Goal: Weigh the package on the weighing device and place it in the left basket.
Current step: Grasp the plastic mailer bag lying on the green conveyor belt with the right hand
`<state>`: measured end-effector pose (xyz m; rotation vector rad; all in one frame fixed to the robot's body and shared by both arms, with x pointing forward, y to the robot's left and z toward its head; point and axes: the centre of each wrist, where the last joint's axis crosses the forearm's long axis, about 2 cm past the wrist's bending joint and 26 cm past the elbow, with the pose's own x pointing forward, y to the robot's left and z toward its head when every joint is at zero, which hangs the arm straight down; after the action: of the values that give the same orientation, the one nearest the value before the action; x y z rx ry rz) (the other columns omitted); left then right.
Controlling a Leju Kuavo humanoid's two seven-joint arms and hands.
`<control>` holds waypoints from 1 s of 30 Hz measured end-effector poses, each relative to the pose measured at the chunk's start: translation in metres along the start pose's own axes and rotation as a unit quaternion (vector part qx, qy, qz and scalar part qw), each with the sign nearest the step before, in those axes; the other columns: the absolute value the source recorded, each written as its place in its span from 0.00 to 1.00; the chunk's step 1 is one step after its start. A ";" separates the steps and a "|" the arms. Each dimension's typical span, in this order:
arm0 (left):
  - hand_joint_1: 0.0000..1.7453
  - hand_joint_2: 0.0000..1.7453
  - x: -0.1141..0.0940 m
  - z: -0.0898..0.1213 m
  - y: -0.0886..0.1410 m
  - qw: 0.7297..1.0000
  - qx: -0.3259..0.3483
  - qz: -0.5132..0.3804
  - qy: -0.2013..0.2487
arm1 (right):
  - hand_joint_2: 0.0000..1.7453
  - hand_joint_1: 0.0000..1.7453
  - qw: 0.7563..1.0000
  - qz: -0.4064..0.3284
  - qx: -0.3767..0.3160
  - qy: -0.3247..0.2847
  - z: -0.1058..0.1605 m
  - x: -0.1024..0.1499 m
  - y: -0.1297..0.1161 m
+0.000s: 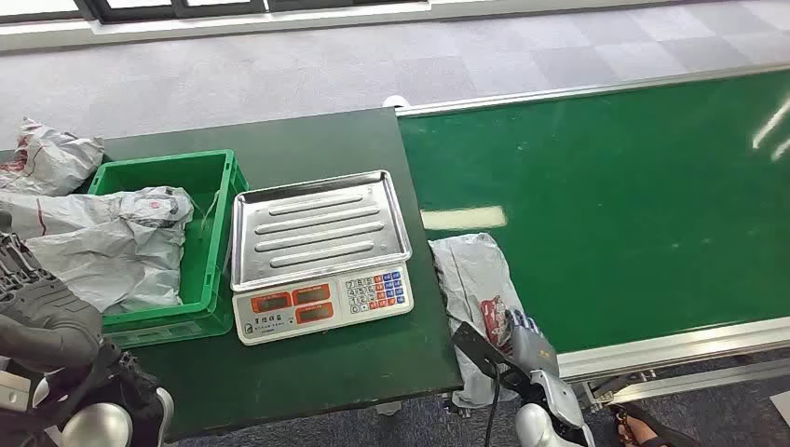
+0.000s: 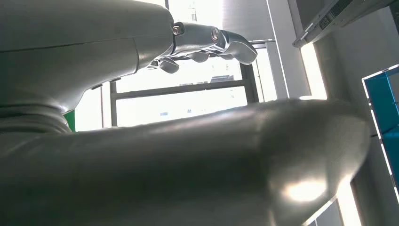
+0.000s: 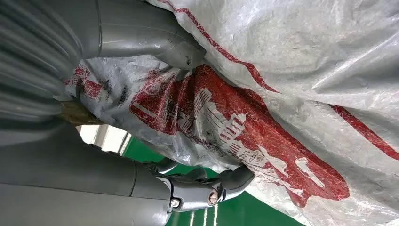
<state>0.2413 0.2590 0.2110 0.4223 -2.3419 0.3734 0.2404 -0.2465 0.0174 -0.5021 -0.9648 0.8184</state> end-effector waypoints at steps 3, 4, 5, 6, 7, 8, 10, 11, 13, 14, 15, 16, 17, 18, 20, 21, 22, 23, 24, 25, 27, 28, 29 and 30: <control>0.00 0.00 0.000 0.000 0.000 1.000 0.000 0.000 0.000 | 1.00 1.00 1.000 0.000 -0.001 -0.001 0.000 0.000 0.000; 0.00 0.00 0.000 0.000 0.000 1.000 0.000 0.000 0.000 | 1.00 1.00 1.000 0.001 -0.003 -0.001 0.000 0.000 0.000; 0.00 0.00 0.000 0.000 0.000 1.000 0.000 0.000 -0.001 | 1.00 1.00 1.000 0.002 -0.005 -0.002 0.000 0.000 0.000; 0.00 0.00 0.000 0.000 0.000 1.000 0.000 0.000 -0.001 | 1.00 1.00 1.000 0.003 -0.008 -0.002 0.000 0.001 0.001; 0.00 0.00 0.000 0.000 0.000 1.000 0.000 0.000 -0.001 | 1.00 1.00 1.000 0.005 -0.011 -0.003 0.000 0.001 0.001; 0.00 0.00 0.000 0.000 0.000 1.000 0.000 0.000 -0.002 | 1.00 1.00 1.000 0.006 -0.013 -0.004 0.001 0.001 0.001; 0.00 0.00 0.000 0.000 0.000 1.000 0.000 0.000 -0.002 | 1.00 1.00 1.000 0.007 -0.017 -0.006 0.001 0.002 0.001; 0.00 0.00 0.000 0.000 0.000 1.000 0.000 0.000 -0.002 | 1.00 1.00 1.000 0.006 -0.019 -0.008 0.001 0.002 0.001; 0.00 0.00 0.000 0.000 0.000 1.000 0.000 0.000 -0.002 | 1.00 1.00 1.000 0.003 -0.021 -0.010 0.001 0.003 0.001; 0.00 0.00 0.000 0.000 0.000 1.000 0.000 0.000 -0.002 | 1.00 1.00 1.000 0.001 -0.021 -0.011 0.002 0.003 0.001; 0.00 0.00 0.000 0.000 0.000 1.000 0.000 0.000 -0.002 | 1.00 1.00 1.000 0.000 -0.022 -0.011 0.002 0.003 0.001; 0.00 0.00 0.000 0.000 0.000 1.000 0.000 0.001 -0.002 | 1.00 1.00 1.000 -0.002 -0.023 -0.012 0.002 0.002 0.001; 0.00 0.00 0.000 0.001 0.000 1.000 0.001 0.001 -0.002 | 1.00 1.00 1.000 -0.002 -0.024 -0.013 0.002 0.002 0.001; 0.00 0.00 0.000 0.001 0.000 1.000 0.001 0.001 -0.003 | 1.00 1.00 1.000 -0.002 -0.027 -0.013 0.003 0.002 0.002; 0.00 0.00 0.000 0.002 0.001 1.000 0.001 0.002 -0.003 | 1.00 1.00 0.999 -0.002 -0.035 -0.012 0.003 0.002 0.002; 0.00 0.00 0.000 0.002 0.001 1.000 0.001 0.002 -0.003 | 1.00 1.00 0.999 -0.002 -0.040 -0.012 0.004 0.001 0.002; 0.00 0.00 0.000 0.003 0.002 1.000 0.001 0.001 -0.002 | 1.00 1.00 0.999 -0.003 -0.045 -0.011 0.005 0.001 0.002; 0.00 0.00 0.001 0.004 0.002 1.000 0.001 0.002 -0.002 | 1.00 1.00 0.999 -0.003 -0.051 -0.011 0.006 0.001 0.002; 0.00 0.00 0.001 0.005 0.003 1.000 0.002 0.002 -0.001 | 1.00 1.00 0.998 -0.004 -0.056 -0.010 0.008 0.000 0.002; 0.00 0.00 0.001 0.006 0.003 1.000 0.002 0.002 -0.001 | 1.00 1.00 0.998 -0.005 -0.061 -0.009 0.009 0.000 0.002; 0.00 0.00 0.002 0.007 0.004 1.000 0.003 0.003 0.000 | 1.00 1.00 0.998 -0.005 -0.069 -0.008 0.011 -0.001 0.002; 0.00 0.00 0.002 0.008 0.004 1.000 0.003 0.003 0.001 | 1.00 1.00 0.997 -0.004 -0.073 -0.008 0.012 -0.001 0.002; 0.00 0.00 0.002 0.008 0.004 1.000 0.003 0.004 0.002 | 1.00 1.00 0.997 -0.003 -0.080 -0.009 0.013 -0.001 0.002; 0.00 0.00 0.002 0.009 0.005 1.000 0.003 0.004 0.002 | 1.00 1.00 0.996 -0.001 -0.090 -0.010 0.014 -0.001 0.002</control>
<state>0.2330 0.2594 0.2055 0.4158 -2.3396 0.3851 0.2270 -0.2463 0.0224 -0.6483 -1.0633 0.7401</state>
